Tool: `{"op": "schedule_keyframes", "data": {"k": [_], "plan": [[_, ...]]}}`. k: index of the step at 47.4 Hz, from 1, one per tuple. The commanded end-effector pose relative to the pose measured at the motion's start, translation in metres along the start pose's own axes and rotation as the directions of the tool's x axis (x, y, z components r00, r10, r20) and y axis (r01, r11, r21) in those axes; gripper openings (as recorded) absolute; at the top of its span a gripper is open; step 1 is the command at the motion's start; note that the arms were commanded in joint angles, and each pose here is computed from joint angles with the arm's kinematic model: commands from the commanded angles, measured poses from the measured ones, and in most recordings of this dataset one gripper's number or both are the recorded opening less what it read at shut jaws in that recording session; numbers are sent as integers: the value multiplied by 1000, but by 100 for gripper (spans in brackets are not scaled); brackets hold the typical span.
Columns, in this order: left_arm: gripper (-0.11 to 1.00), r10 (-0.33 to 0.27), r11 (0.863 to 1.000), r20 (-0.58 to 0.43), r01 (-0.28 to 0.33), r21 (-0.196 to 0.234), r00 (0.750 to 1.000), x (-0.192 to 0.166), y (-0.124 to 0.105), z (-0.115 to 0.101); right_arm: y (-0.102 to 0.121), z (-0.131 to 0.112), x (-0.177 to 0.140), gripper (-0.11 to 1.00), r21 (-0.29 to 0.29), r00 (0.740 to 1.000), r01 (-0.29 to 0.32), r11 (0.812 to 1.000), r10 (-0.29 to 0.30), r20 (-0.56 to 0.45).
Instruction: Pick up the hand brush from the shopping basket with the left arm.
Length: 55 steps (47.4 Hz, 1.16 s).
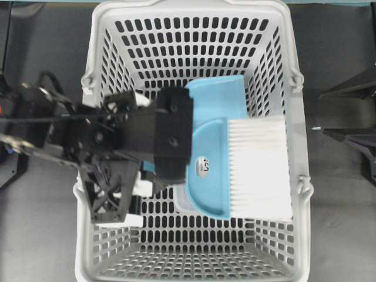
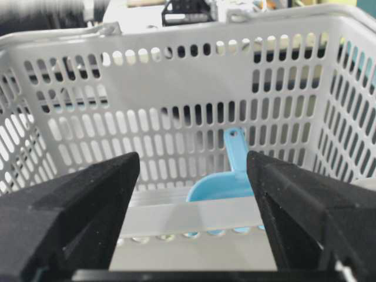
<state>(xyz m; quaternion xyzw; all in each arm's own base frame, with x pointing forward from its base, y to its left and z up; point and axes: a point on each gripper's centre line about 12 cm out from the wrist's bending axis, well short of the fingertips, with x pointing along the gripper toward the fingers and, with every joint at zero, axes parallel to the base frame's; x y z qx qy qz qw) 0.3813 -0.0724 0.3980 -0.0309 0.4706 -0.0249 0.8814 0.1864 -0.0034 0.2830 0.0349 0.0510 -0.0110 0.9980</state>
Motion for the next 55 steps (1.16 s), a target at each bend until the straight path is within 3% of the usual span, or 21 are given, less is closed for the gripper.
{"op": "schedule_keyframes", "data": {"k": [1,55], "plan": [[25,-6,1000,38,5,15,999,-14,0,4,0,4,1,71,5,1000,1,1000,-1,14],[25,5,1000,-13,-4,23,1000,8,-1,4,0,6,-1,71,5,1000,-2,1000,1,24]]}}
